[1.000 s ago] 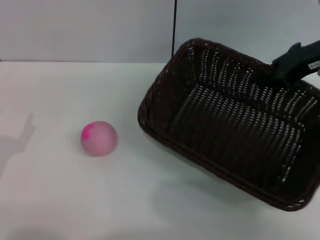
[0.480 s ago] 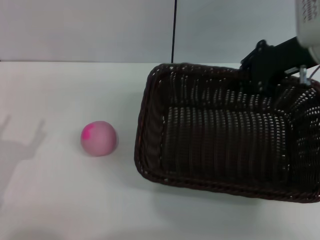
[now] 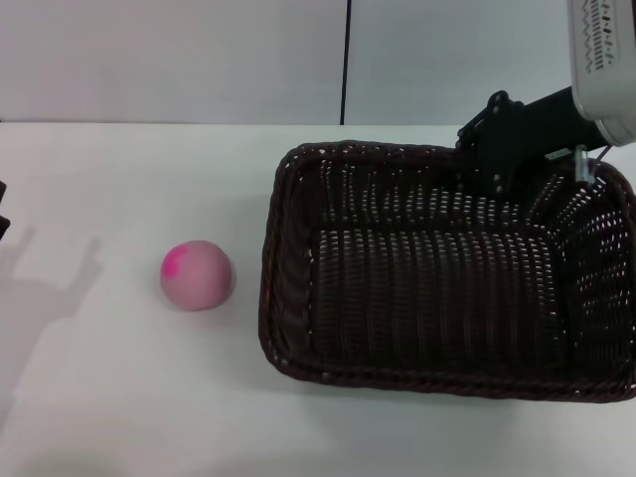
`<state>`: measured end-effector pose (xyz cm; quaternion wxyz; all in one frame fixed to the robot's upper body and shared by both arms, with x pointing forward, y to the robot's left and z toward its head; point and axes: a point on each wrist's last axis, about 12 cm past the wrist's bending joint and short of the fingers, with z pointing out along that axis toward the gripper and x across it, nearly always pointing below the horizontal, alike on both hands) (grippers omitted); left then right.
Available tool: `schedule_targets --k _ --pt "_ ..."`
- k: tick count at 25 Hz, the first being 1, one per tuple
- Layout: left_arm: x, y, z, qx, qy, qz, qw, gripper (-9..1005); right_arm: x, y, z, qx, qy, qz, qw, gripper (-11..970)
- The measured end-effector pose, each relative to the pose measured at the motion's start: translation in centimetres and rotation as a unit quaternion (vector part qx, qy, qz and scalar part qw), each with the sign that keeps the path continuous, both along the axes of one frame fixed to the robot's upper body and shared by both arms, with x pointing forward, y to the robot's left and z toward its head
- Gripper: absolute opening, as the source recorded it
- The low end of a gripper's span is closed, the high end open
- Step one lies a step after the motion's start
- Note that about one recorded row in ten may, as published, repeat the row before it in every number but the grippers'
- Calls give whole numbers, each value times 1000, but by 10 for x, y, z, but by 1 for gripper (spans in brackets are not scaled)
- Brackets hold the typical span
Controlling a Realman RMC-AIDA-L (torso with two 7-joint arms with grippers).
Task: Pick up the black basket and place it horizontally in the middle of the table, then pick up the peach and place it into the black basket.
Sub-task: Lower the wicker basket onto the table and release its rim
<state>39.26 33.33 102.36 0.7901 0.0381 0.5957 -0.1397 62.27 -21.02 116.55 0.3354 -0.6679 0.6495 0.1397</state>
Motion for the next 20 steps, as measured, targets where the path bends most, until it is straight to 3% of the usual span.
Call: schedule_targets --k 12,16,20 --pt "-2 1 0 0 1 1 1000 743 -6 -2 -7 26 -9 -4 1000 304" --pt "-1 1 0 -2 1 -1 1000 739 -6 -3 -7 22 -16 -15 1000 487" --pt "0 -1 0 -1 13 -44 999 736 -14 -14 8 55 -12 -55 997 627"
